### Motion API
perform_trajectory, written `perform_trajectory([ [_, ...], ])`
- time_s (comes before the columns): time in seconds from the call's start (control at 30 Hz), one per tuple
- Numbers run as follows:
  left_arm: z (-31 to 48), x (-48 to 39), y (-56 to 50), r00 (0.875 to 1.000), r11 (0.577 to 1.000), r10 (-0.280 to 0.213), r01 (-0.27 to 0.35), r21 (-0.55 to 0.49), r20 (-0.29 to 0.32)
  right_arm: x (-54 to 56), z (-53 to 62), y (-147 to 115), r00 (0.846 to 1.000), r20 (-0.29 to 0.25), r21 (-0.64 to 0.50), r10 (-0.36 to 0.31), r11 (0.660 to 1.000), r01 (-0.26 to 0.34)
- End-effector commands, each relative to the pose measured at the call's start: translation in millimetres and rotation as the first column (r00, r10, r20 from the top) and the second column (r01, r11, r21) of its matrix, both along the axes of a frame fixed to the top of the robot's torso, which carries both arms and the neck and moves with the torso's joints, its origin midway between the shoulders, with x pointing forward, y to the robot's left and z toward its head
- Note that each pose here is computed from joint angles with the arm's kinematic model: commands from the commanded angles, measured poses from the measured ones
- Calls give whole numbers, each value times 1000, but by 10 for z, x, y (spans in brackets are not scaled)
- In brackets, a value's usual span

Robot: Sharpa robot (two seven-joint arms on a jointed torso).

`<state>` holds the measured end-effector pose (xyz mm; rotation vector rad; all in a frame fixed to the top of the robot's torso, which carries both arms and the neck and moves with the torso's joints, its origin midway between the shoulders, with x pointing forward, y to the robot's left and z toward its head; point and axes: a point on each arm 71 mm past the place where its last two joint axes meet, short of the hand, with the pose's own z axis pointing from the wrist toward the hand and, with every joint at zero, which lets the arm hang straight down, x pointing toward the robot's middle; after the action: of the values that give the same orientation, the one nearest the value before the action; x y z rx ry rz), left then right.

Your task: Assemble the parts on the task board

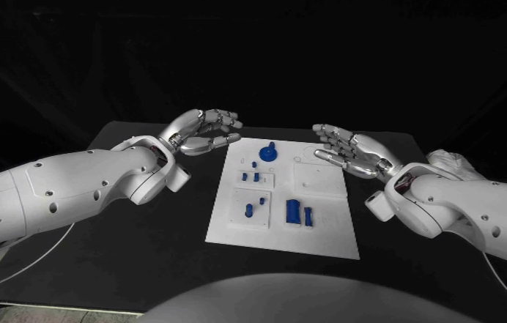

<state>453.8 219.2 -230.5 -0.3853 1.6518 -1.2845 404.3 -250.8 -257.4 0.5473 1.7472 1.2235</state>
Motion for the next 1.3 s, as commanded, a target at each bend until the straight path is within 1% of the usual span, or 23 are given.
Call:
perform_trajectory([
  [0.03,26,-30,-45,997,995,-73,72,-63,-6,-6,50,21,995,-86,280,53,959,-27],
  [0.13,22,-37,-47,996,993,-93,91,-70,-18,-2,57,20,994,-88,305,64,952,-35],
  [0.23,13,-39,-46,994,992,-103,101,-71,-32,7,52,28,992,-95,315,81,948,-47],
  [0.43,-7,-36,-43,992,992,-109,105,-64,-57,17,35,50,990,-97,308,102,949,-67],
  [0.47,-4,-20,-13,997,997,-67,66,-41,-31,31,18,18,994,-95,253,52,967,-26],
  [0.57,0,-16,-19,998,997,-59,57,-49,-31,44,24,27,995,-92,256,43,967,-18],
  [0.73,26,8,-57,999,994,0,-4,-107,-33,127,68,95,997,-77,279,-19,959,39],
  [0.8,40,20,-78,999,989,36,-41,-139,-38,174,94,135,996,-70,293,-56,953,74],
  [0.83,51,31,-95,997,983,68,-75,-168,-44,215,116,170,994,-66,305,-89,946,105],
  [0.9,65,46,-119,992,970,117,-126,-209,-57,273,148,222,988,-63,324,-140,934,153],
  [0.97,77,60,-144,982,950,172,-186,-252,-78,335,184,282,978,-64,345,-197,916,207],
  [1.03,85,72,-169,968,923,229,-250,-293,-106,395,219,345,964,-70,365,-258,892,266],
  [1.07,89,79,-186,954,898,272,-300,-321,-131,435,243,389,950,-77,378,-301,873,307],
  [1.13,89,84,-206,932,865,322,-361,-350,-166,477,269,441,933,-90,392,-350,848,356],
  [1.27,81,86,-237,889,803,395,-456,-383,-230,535,306,520,900,-115,409,-421,805,429],
  [1.3,77,85,-245,875,784,415,-483,-390,-250,549,315,541,890,-123,413,-440,793,449],
])
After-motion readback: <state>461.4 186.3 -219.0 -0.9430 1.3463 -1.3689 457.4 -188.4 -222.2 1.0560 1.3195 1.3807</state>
